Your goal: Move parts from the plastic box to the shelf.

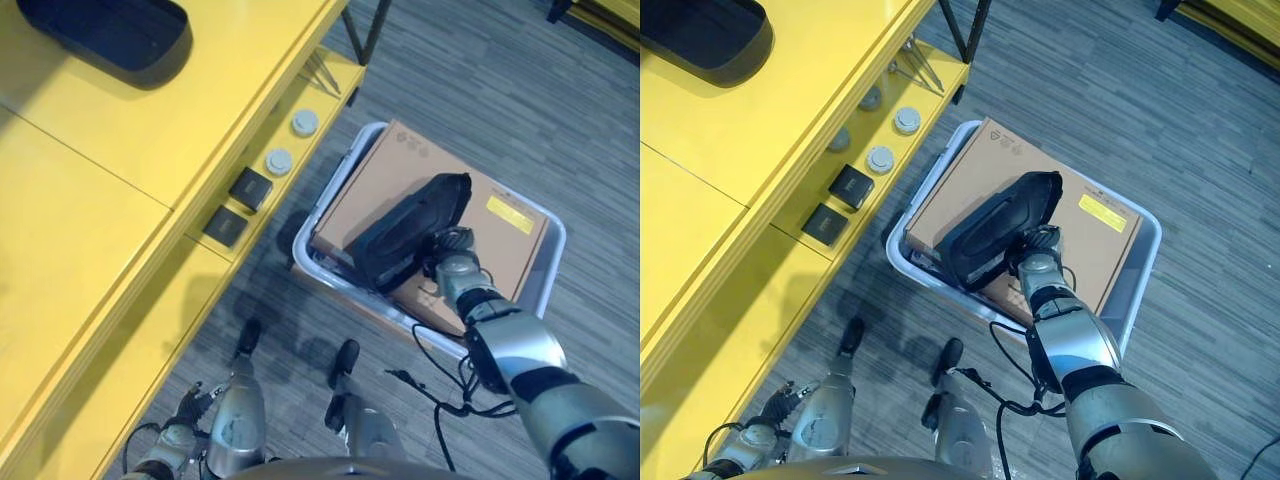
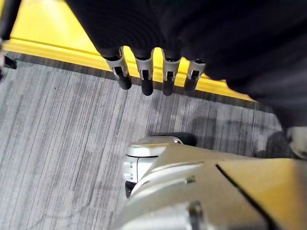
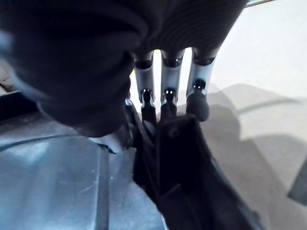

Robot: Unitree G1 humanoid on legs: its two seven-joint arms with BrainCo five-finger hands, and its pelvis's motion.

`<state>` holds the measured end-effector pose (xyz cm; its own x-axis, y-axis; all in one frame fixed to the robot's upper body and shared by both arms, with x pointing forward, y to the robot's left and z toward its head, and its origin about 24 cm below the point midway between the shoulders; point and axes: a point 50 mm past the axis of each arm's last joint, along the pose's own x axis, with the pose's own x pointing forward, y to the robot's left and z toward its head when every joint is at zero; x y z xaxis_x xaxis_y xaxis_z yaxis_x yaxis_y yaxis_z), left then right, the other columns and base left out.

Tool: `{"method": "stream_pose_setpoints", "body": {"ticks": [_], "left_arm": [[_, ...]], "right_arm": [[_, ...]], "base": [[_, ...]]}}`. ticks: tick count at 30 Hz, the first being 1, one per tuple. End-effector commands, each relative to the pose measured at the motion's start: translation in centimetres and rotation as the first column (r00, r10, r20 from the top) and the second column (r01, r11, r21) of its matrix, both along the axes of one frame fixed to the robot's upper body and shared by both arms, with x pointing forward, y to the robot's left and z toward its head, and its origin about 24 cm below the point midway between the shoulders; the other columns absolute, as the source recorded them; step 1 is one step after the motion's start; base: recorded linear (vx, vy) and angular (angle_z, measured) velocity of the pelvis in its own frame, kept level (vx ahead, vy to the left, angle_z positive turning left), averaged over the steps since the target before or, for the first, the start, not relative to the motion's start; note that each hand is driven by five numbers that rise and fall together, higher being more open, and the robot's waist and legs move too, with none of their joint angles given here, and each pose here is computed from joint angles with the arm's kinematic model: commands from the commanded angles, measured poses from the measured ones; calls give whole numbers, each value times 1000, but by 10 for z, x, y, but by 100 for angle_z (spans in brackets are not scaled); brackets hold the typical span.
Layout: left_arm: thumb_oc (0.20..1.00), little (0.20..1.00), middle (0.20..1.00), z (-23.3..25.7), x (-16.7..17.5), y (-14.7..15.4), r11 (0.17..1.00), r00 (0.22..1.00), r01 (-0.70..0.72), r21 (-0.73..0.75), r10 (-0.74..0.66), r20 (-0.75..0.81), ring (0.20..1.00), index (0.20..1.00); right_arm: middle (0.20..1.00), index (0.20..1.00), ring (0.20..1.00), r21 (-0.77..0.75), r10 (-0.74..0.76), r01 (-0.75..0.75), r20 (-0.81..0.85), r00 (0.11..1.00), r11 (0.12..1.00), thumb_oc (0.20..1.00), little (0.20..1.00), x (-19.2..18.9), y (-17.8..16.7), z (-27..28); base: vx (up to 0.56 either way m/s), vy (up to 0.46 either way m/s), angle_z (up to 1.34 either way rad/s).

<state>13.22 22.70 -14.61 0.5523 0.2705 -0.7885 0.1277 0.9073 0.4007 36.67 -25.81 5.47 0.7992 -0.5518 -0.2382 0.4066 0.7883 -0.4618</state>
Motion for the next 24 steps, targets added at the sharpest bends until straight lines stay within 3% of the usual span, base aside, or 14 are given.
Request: {"method": "stream_pose_setpoints", "body": {"ticks": [1,3,6,7,15,16,21,24], "left_arm": [[1000,1000,1000,-1,0,-6,999,999,43,17,-43,-3,1000,1000],[1000,1000,1000,-1,0,-5,999,999,41,17,-41,-2,1000,1000],[1000,1000,1000,4,3,2,1000,999,2,16,-3,51,1000,1000],[1000,1000,1000,3,2,2,1000,999,2,16,-3,50,1000,1000],[1000,1000,1000,47,39,11,997,939,64,-33,-49,339,1000,1000],[1000,1000,1000,60,47,12,995,916,99,-32,-79,393,1000,1000],[1000,1000,1000,89,65,7,981,848,190,-34,-147,509,1000,1000],[1000,1000,1000,106,77,-1,967,804,250,-57,-174,568,1000,1000]], "right_arm": [[200,200,200,-149,30,-39,-65,997,988,200,200,-2,-16,6],[200,200,200,-184,37,-46,-52,998,982,200,200,0,-20,13],[200,200,200,-418,154,-116,57,986,901,200,200,9,-25,53],[200,200,200,-418,154,-116,56,987,901,200,200,9,-25,52],[200,200,200,-780,350,-122,130,928,614,200,200,-17,-37,105],[200,200,200,-827,400,-138,112,910,545,200,200,-24,-33,110],[200,200,200,-879,465,-154,85,881,452,200,200,-35,-28,120],[200,200,200,-924,525,-174,33,851,340,200,200,-39,-16,128]], "base": [[18,-3,10],[6,0,3],[14,-13,1],[38,-26,1],[73,-49,-1],[80,-41,-1],[69,-58,-9],[29,-81,-4]]}}
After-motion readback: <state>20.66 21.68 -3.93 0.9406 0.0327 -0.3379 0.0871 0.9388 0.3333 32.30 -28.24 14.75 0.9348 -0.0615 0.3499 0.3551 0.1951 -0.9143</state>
